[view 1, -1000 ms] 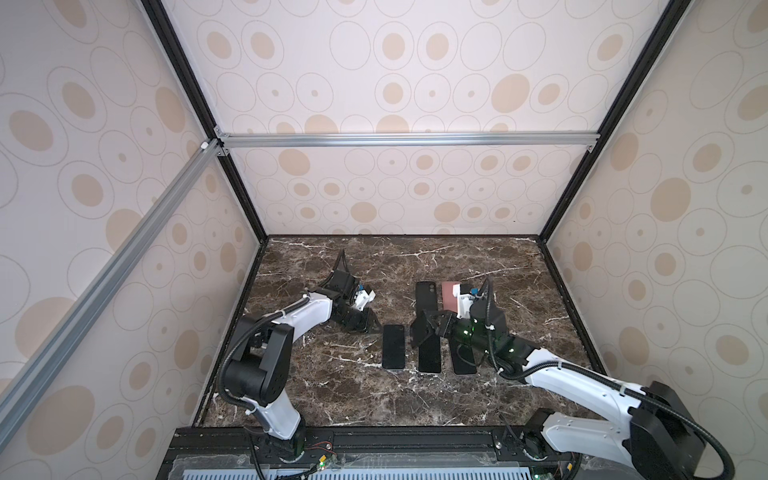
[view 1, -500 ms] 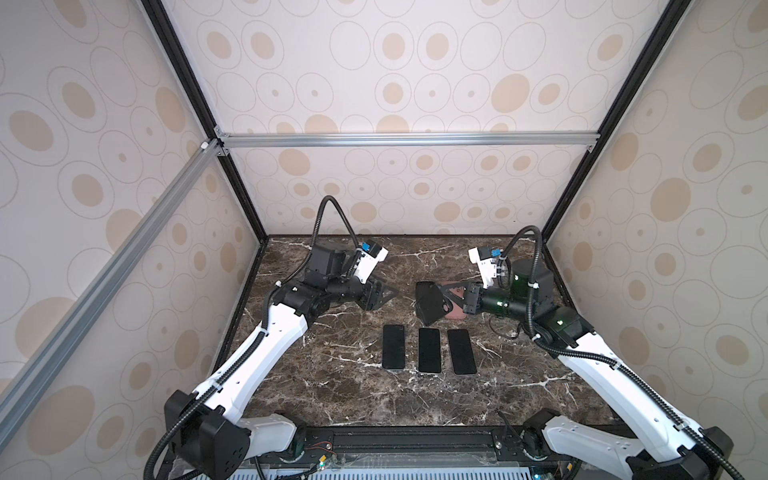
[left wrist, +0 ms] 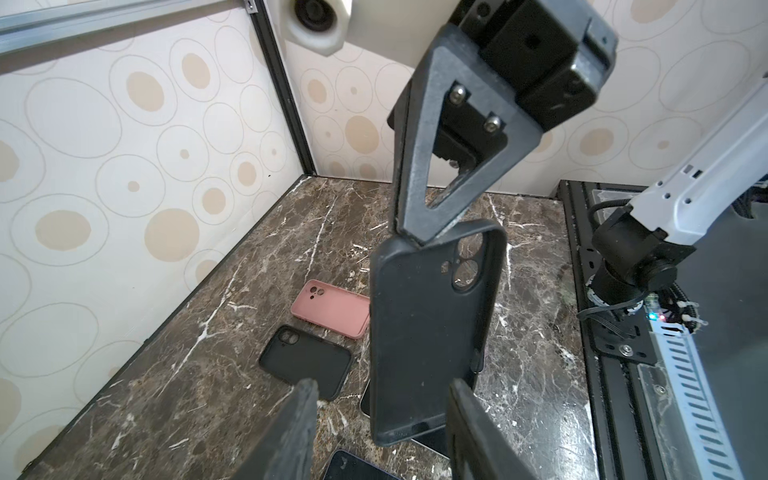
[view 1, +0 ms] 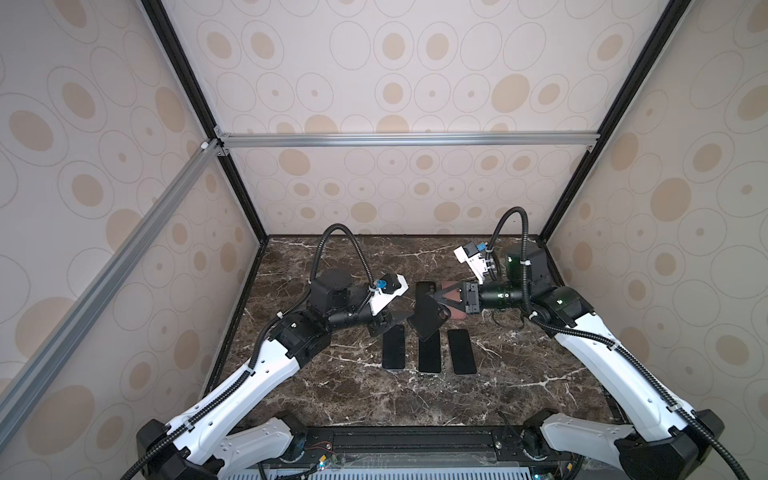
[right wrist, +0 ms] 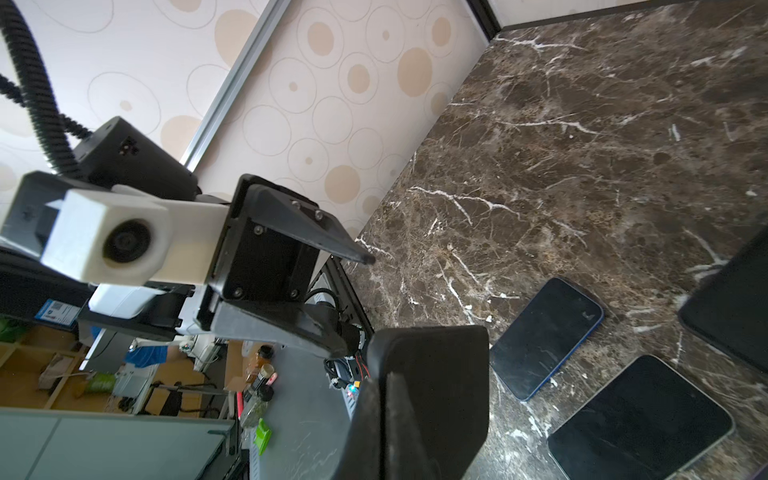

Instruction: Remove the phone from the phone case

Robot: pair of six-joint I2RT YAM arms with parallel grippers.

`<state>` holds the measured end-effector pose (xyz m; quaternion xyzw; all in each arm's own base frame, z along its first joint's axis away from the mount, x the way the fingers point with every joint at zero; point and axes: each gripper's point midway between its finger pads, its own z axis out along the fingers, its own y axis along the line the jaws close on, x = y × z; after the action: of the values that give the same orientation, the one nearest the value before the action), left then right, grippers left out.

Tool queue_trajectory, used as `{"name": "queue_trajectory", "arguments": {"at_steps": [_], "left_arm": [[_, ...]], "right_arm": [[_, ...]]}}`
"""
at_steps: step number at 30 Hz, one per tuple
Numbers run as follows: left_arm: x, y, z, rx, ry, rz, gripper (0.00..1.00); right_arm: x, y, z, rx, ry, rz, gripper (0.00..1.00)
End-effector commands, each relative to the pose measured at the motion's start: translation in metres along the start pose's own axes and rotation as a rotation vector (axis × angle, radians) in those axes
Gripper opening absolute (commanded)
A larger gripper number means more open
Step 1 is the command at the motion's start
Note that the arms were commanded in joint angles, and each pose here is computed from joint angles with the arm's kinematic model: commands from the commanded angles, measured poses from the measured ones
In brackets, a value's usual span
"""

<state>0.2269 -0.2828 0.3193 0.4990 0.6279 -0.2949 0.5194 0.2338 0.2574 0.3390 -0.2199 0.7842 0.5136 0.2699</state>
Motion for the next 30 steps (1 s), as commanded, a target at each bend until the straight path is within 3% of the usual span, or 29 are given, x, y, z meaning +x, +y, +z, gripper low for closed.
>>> {"name": "queue_trajectory", "arguments": {"at_steps": [1, 10, 21, 25, 28, 30], "left_arm": [[-0.004, -0.01, 0.004, 0.056, -0.031, 0.044, 0.48], [0.01, -0.014, 0.016, 0.078, -0.014, 0.021, 0.37], [0.008, -0.012, 0.018, 0.073, -0.018, 0.028, 0.09], [0.009, -0.011, 0.016, 0.059, -0.015, 0.02, 0.0], [0.011, -0.001, 0.014, -0.009, -0.006, -0.019, 0.0], [0.016, 0.008, 0.014, -0.065, 0.007, -0.053, 0.0]], "right_arm": [[0.0, 0.015, -0.002, -0.072, 0.019, -0.024, 0.0], [-0.004, 0.022, -0.001, -0.125, 0.004, -0.022, 0.0], [0.004, 0.021, 0.002, -0.144, 0.038, -0.005, 0.0], [0.002, 0.017, 0.002, -0.127, 0.029, -0.018, 0.0], [0.001, 0.005, 0.003, -0.063, -0.001, -0.054, 0.0], [-0.001, -0.013, 0.002, 0.029, -0.044, -0.077, 0.15]]}}
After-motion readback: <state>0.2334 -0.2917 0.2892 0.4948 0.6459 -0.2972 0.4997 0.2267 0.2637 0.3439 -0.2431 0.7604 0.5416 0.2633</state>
